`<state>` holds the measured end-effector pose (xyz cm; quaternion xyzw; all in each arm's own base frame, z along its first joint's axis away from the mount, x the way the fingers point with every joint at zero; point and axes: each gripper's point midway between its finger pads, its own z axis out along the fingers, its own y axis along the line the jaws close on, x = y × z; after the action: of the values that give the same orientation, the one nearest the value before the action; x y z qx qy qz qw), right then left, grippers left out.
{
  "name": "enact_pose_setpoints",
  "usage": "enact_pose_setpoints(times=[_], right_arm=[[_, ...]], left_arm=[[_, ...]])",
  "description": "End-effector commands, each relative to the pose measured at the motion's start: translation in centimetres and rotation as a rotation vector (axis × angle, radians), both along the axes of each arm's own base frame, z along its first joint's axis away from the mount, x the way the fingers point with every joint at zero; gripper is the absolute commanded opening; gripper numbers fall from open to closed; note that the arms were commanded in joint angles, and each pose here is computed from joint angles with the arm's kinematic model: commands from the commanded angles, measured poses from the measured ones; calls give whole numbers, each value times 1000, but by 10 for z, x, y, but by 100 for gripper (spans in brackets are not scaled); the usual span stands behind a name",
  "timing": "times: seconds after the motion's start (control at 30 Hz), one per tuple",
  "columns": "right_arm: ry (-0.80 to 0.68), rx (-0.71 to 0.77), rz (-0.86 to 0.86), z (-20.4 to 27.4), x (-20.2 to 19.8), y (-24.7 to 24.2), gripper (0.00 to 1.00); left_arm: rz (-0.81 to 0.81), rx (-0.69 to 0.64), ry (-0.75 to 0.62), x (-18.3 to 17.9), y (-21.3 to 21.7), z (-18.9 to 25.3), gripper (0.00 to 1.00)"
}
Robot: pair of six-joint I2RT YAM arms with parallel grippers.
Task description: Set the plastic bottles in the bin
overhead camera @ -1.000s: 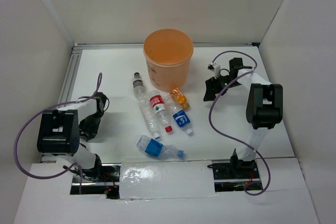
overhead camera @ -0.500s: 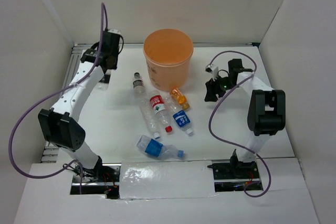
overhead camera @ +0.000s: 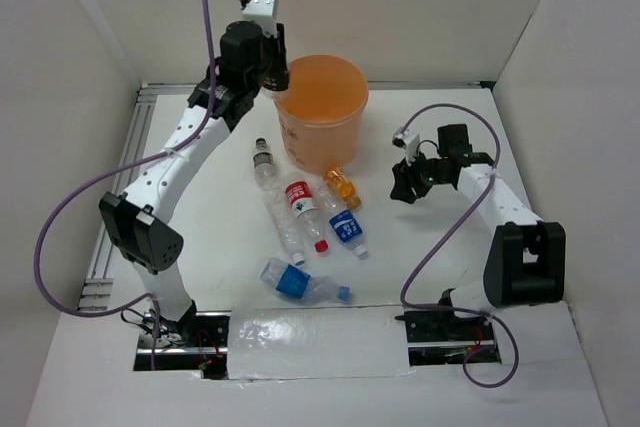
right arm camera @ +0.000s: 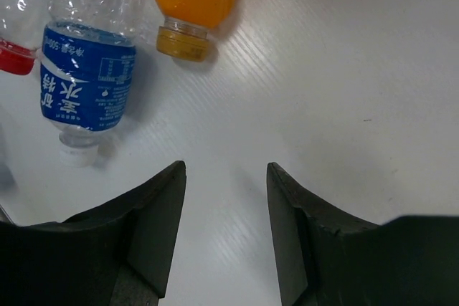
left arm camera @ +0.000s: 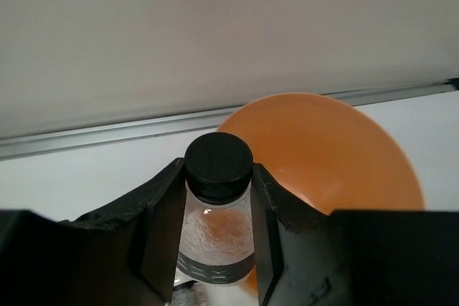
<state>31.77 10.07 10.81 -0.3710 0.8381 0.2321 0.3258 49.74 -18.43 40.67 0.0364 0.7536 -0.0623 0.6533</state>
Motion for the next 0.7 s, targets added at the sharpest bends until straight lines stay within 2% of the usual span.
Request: enact_pose_setpoints(times=[0.0, 0.07, 0.17, 0.2, 0.27, 0.3, 0.33, 0.37, 0.4, 0.43, 0.47, 0.53, 0.67], right_arm=[[-114, -1, -16, 26, 0, 1, 57], [-133, -19, -29, 29, -3, -2, 58], [-138, -22, -14, 31, -16, 0, 63], [-139, -22, -14, 33, -18, 0, 70], [-143, -7, -4, 37, -22, 2, 82], [-142, 3, 3, 38, -23, 4, 98], [-132, 16, 13, 38, -26, 6, 100], [-147, 31, 23, 45, -23, 9, 100], [-122, 64, 31, 44, -25, 17, 100], [-91, 114, 32, 49, -20, 24, 100], [-67, 118, 41, 48, -20, 30, 100], [-6, 172, 47, 47, -17, 45, 100], [-67, 222, 12, 55, -4, 84, 97]], left_arm=[[-94, -178, -148, 7, -41, 42, 0], [-123, -198, -185, -1, -50, 62, 0], [-190, -198, -175, -7, -71, 59, 0], [-214, -219, -168, -11, -79, 59, 0], [-237, -195, -89, -12, -90, 25, 0], [-243, -192, -53, -9, -94, 8, 1], [-248, -193, -2, -8, -97, -12, 16], [-241, -178, 61, -10, -97, -37, 42], [-247, -168, 84, -13, -101, -47, 77], [-241, -185, 107, -16, -101, -54, 92], [-241, -184, 108, -20, -98, -54, 100], [-239, -201, 36, -34, -92, -25, 100], [-215, -216, -37, -63, -73, 12, 100]])
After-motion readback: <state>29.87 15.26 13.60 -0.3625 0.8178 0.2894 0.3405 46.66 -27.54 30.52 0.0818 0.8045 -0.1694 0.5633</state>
